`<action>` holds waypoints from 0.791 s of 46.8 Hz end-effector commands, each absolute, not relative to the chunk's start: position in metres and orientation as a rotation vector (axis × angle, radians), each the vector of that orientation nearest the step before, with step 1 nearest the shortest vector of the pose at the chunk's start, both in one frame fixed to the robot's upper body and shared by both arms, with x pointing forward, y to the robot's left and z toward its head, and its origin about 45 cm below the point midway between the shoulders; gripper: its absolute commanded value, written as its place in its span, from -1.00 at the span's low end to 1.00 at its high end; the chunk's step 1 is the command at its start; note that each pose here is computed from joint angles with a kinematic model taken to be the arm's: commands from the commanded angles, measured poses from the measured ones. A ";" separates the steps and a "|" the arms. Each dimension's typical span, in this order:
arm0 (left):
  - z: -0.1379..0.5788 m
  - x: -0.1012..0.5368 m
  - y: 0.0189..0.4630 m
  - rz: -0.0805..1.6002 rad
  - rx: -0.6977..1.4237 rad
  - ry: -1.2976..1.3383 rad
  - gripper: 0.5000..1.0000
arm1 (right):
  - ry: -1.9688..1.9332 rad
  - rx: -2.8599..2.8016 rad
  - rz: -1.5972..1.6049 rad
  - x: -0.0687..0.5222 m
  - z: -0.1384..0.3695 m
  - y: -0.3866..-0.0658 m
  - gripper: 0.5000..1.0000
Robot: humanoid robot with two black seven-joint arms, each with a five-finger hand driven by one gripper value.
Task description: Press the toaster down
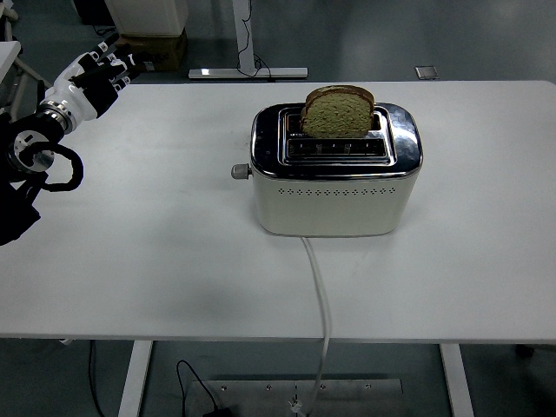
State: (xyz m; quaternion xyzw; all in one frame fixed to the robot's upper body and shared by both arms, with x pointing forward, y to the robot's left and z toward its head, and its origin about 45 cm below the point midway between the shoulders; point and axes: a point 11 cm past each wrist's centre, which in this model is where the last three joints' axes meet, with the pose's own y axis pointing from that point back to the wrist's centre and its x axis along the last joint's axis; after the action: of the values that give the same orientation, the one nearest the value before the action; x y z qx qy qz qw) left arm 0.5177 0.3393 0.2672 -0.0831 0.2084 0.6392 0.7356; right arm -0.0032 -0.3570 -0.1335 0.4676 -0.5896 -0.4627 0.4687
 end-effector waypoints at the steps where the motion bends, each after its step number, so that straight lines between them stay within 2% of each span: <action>1: 0.266 0.517 0.338 1.402 -0.175 0.453 1.00 | -1.446 1.146 -1.134 -0.003 -0.133 -0.357 0.99; 37: 0.260 0.518 0.322 1.380 -0.195 0.464 1.00 | -1.446 1.146 -1.134 -0.003 -0.133 -0.357 0.99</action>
State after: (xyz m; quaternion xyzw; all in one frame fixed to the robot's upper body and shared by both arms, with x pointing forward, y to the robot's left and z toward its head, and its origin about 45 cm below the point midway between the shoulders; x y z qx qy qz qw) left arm 0.5179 0.3216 0.2596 -0.0880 0.2111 0.6297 0.7424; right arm -0.0032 -0.3570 -0.1335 0.4675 -0.5896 -0.4627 0.4687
